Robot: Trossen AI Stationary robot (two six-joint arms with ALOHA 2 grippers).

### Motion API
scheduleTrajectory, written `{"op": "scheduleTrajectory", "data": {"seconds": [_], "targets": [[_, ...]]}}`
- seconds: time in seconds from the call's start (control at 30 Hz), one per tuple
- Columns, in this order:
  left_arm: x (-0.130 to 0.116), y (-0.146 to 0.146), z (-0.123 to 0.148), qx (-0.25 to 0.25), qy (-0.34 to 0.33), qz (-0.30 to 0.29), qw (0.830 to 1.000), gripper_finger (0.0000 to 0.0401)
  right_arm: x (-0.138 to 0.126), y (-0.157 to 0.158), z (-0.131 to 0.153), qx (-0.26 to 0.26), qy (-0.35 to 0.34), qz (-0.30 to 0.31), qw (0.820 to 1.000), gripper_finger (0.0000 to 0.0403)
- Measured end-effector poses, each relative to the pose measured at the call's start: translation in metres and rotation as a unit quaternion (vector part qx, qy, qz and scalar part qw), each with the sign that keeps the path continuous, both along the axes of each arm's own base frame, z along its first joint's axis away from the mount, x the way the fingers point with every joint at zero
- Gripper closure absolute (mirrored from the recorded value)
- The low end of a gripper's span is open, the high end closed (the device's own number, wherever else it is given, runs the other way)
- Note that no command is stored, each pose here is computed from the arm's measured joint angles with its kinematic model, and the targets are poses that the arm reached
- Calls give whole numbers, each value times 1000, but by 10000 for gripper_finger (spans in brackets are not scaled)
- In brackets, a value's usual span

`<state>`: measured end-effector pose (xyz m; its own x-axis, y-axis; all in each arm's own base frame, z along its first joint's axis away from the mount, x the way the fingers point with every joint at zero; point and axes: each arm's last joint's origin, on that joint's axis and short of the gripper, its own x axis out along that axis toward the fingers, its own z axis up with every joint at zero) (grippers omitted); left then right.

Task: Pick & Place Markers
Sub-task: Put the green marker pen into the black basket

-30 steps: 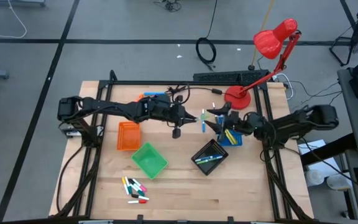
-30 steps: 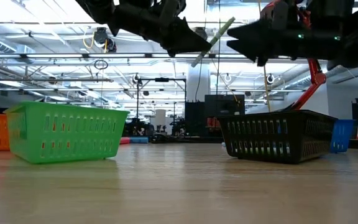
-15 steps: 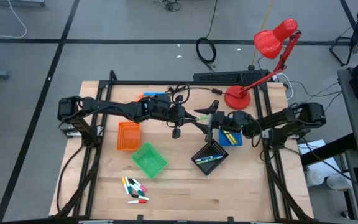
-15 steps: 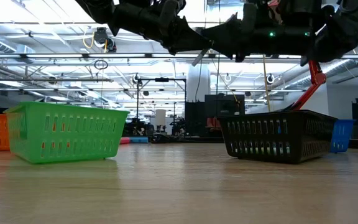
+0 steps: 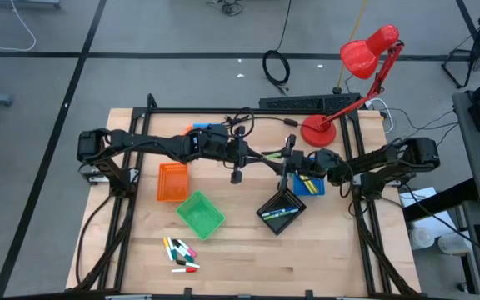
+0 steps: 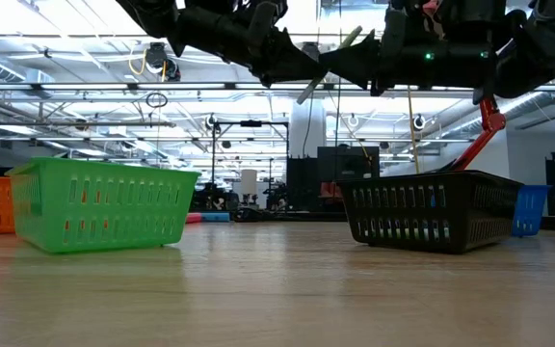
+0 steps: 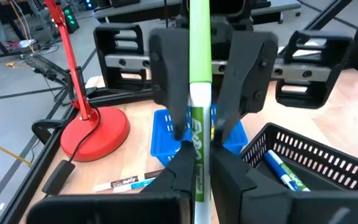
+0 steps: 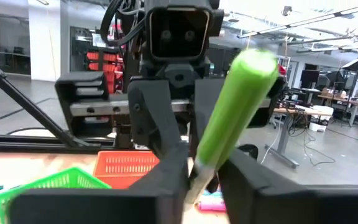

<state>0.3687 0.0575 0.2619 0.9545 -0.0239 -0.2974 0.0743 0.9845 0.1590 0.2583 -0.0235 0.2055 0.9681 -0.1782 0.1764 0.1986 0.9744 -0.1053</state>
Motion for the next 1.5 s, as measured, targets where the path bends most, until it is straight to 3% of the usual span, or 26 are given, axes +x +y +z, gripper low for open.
{"op": "scheduleTrajectory", "data": {"seconds": [0.07,0.4,0.63,0.77,0.87,0.97,1.17,1.27,1.5], "targets": [[0,0,0,2,0,-2,1000,365,0,0,0,0,1,2,1000,376],[0,-3,0,-47,2,11,999,321,-8,2,9,-5,19,17,1000,376],[1,-7,1,-67,-2,12,998,325,-15,4,5,47,87,30,995,376],[1,-8,1,-53,-3,7,999,325,-18,11,1,78,128,144,978,376],[1,-7,1,-50,-3,7,999,325,-22,20,-1,114,156,235,953,373],[1,-7,1,-51,-1,7,999,325,-27,29,-6,145,187,286,929,370],[1,-7,1,-59,1,9,998,325,-44,40,-29,196,244,301,901,370],[1,-7,1,-59,1,10,998,325,-50,42,-36,216,250,304,894,350],[1,-7,1,-60,1,10,998,325,-59,43,-40,225,197,315,901,291]]}}
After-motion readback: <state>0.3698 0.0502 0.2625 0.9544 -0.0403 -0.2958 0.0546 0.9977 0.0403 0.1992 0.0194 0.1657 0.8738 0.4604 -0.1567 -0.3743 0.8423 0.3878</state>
